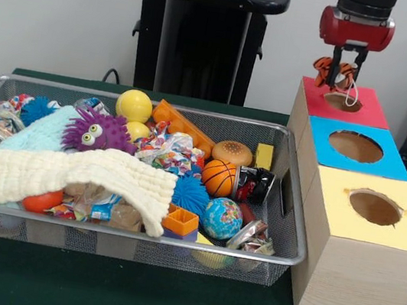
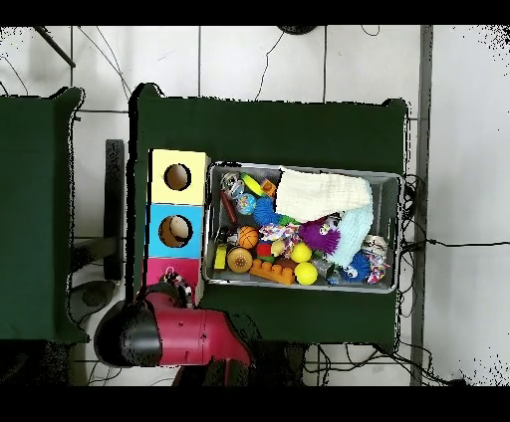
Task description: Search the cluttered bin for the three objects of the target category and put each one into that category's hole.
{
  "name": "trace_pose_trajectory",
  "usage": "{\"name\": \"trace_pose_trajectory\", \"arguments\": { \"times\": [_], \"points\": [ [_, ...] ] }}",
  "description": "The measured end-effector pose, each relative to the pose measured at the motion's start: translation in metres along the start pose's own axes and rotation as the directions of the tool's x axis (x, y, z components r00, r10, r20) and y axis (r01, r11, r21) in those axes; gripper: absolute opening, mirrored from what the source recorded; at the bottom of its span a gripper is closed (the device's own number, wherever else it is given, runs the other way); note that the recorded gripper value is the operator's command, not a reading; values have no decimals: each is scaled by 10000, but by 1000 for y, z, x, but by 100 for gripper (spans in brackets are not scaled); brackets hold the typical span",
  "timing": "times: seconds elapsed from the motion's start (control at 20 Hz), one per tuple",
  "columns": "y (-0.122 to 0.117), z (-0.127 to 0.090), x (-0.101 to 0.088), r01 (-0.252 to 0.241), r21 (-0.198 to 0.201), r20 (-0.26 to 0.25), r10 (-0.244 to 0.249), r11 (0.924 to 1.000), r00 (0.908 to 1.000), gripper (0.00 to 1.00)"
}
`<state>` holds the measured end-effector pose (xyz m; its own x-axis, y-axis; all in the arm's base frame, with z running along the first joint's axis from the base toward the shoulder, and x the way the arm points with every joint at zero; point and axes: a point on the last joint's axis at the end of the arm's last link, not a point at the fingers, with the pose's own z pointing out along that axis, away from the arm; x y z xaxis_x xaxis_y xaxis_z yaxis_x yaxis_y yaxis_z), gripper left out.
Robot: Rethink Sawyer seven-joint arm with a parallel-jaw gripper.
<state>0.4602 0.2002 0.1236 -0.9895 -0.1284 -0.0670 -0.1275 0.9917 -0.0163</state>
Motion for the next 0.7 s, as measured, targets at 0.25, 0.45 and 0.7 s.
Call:
{"name": "trace_pose_trajectory", "arguments": {
  "times": [0.25,0.45,0.7],
  "points": [
    [14,-5,-1,60,-72,110,-60,10000,9999,0],
    [17,-6,-2,-55,-120,116,56,9999,9999,0],
    [22,-7,-3,-188,-169,124,190,9997,9997,0]
  ]
}}
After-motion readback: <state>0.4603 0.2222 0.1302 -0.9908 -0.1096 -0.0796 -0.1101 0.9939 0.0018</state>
